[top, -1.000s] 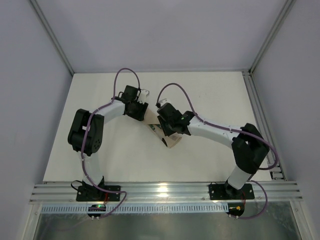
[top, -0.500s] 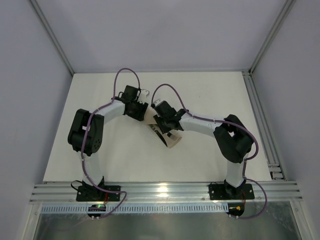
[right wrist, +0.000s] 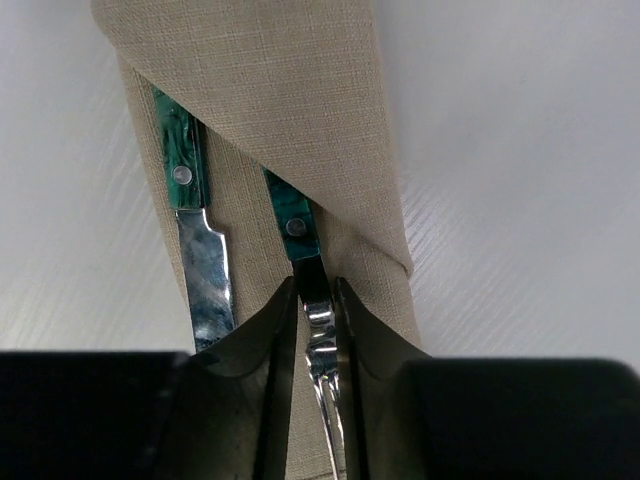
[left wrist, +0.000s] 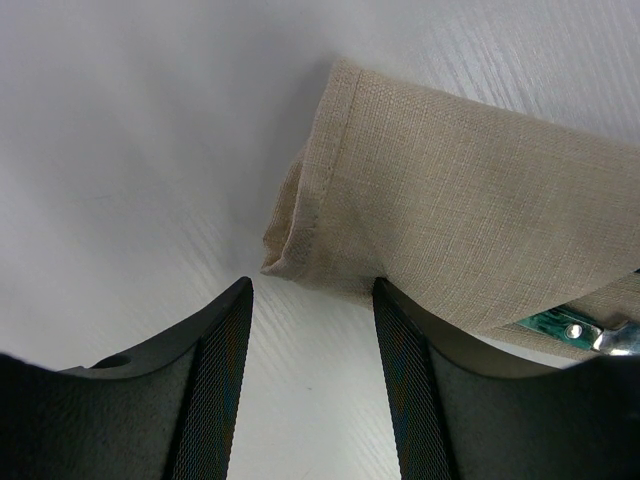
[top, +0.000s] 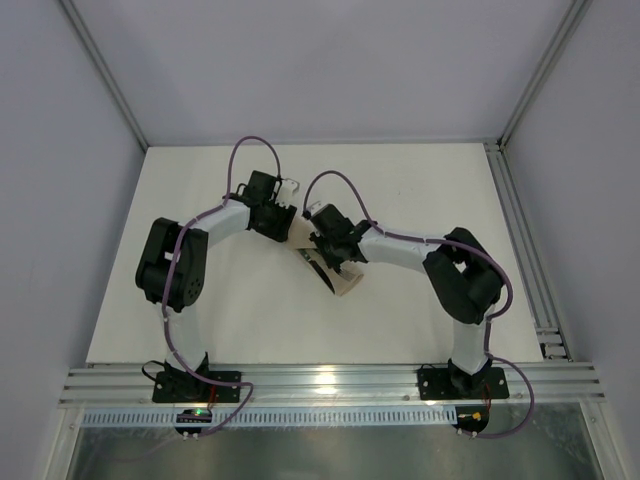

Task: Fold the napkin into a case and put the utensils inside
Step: Insert the fork into the folded napkin.

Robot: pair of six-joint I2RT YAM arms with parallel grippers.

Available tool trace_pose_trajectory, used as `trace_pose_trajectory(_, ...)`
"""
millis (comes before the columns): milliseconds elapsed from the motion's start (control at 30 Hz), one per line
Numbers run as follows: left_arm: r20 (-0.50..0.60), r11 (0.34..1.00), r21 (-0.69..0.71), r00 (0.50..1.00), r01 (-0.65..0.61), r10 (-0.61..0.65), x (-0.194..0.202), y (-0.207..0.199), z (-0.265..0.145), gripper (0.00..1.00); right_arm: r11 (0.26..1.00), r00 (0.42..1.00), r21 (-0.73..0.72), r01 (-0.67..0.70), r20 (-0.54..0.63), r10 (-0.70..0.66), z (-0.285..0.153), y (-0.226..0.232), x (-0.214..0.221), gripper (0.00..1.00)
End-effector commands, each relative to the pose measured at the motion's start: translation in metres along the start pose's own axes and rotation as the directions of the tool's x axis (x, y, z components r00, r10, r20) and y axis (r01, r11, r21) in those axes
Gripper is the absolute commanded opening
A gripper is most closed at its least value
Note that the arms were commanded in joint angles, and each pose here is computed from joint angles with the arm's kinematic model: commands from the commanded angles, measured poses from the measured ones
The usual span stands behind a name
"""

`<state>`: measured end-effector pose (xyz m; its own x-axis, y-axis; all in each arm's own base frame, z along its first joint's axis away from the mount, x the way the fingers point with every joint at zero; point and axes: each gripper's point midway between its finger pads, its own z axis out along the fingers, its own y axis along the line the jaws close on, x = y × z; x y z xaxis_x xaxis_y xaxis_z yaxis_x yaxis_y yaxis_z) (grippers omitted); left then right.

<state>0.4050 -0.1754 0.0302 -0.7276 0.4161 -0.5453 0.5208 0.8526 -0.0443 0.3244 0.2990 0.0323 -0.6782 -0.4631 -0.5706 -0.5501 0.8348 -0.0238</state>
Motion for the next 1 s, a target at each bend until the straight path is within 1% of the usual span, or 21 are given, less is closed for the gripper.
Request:
trace_pose_trajectory(0,0.060,1.000,0.005,0.998,-0.021,0.021,-0.017,-0.004,-0.014,0.53,1.000,0.999,-0.005,0.000,0.053,0.000,0.002,0.001,-0.018,0.19)
trace_pose_trajectory(100,0.057,1.000,0.007,0.998,-0.023,0.022,-0.016,-0.004,-0.014,0.54,1.000,0.999,-0.018,-0.003,0.054,0.004,0.005,0.004,-0.022,0.19)
trace_pose_trajectory(333,0.050,1.000,0.013,0.999,-0.022,0.021,-0.013,-0.005,-0.012,0.54,1.000,0.995,0.005,-0.010,0.096,0.009,0.006,0.002,-0.040,0.16)
trace_pose_trajectory(533,0.050,1.000,0.009,0.998,-0.026,0.026,-0.013,-0.004,-0.012,0.54,1.000,0.997,0.007,0.007,0.078,-0.007,0.013,0.002,-0.038,0.16)
trace_pose_trajectory(633,0.053,0.999,-0.009,0.998,-0.034,0.034,-0.017,-0.001,-0.015,0.54,0.999,0.998,0.024,0.021,0.065,-0.023,0.009,-0.002,-0.035,0.27)
trace_pose_trajectory(667,0.052,0.999,-0.015,0.998,-0.037,0.037,-0.017,0.000,-0.015,0.54,0.999,0.997,0.030,0.027,0.066,-0.029,0.006,-0.004,-0.035,0.37)
trace_pose_trajectory(700,0.053,0.998,-0.039,0.998,-0.044,0.046,-0.020,0.005,-0.019,0.54,0.999,0.997,0.031,0.031,0.071,-0.033,0.002,-0.005,-0.036,0.42)
trace_pose_trajectory(767,0.063,0.997,-0.061,0.997,-0.050,0.054,-0.025,0.009,-0.024,0.55,0.998,0.995,0.046,0.045,0.083,-0.048,-0.010,-0.009,-0.041,0.47)
trace_pose_trajectory(900,0.096,0.992,-0.102,0.992,-0.071,0.081,-0.039,0.016,-0.044,0.55,0.994,0.993,0.092,0.062,0.099,-0.071,-0.034,-0.020,-0.050,0.50)
trace_pose_trajectory(967,0.113,0.989,-0.126,0.990,-0.075,0.089,-0.048,0.020,-0.060,0.55,0.992,0.991,0.103,0.070,0.104,-0.081,-0.053,-0.024,-0.055,0.54)
